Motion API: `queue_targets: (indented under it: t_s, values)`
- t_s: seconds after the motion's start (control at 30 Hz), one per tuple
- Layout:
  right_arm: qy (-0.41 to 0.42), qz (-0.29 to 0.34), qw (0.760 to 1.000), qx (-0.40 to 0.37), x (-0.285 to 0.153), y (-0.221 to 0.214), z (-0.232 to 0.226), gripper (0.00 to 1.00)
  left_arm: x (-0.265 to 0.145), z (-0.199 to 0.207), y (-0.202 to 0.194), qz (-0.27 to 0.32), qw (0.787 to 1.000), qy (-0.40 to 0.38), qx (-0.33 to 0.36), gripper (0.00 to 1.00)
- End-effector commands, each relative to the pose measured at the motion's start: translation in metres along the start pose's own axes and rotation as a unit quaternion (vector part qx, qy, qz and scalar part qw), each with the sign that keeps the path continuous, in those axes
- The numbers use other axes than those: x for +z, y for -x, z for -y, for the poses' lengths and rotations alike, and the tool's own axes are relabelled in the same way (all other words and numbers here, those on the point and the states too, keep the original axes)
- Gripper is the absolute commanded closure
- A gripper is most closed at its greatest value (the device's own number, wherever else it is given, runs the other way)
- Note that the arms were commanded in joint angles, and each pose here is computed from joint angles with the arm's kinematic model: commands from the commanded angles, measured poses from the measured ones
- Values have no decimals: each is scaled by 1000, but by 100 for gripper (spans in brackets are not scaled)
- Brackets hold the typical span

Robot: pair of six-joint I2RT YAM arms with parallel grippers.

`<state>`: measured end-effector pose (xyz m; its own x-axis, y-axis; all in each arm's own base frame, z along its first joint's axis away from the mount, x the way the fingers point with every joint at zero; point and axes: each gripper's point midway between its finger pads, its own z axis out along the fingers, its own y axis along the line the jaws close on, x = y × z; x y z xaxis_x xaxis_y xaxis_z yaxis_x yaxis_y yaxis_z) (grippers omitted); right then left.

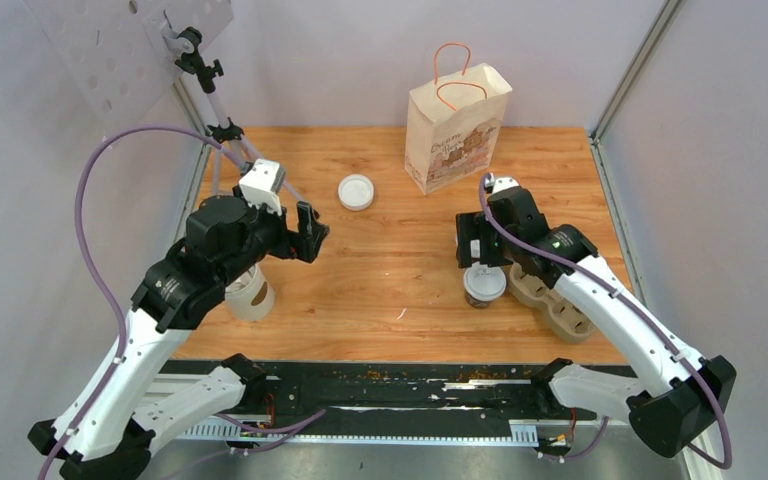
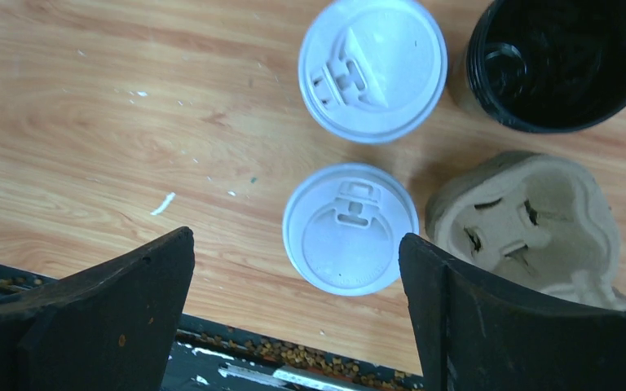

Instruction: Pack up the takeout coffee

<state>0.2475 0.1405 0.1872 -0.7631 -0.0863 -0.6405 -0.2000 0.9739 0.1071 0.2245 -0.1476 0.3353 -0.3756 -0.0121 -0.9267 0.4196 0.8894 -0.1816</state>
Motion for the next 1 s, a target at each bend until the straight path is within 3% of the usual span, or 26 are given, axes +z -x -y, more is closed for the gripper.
queue_targets:
  t_s: [0.0,0.3,0.53,0.7,0.83,0.97]
  values:
    - [23,85,996,1,-20,52,-11,5,4,0,0,-22,1000,1,20,0]
    - [17,165,986,-19,-31,126,-22,4,35,17,-2,-47,998,-33,17,0]
    - [7,252,960,-120,-21,208,-35,5,52,42,10,-46,994,-93,17,0]
    - [17,288,940,-183,-21,256,-50,11,46,41,-6,-73,992,-99,27,0]
    - [-34,313,937,-152,-20,289,-31,15,36,37,-23,-94,990,-101,32,0]
    - [-40,345,936,-65,-15,318,-5,18,27,37,-34,-92,990,-107,21,0]
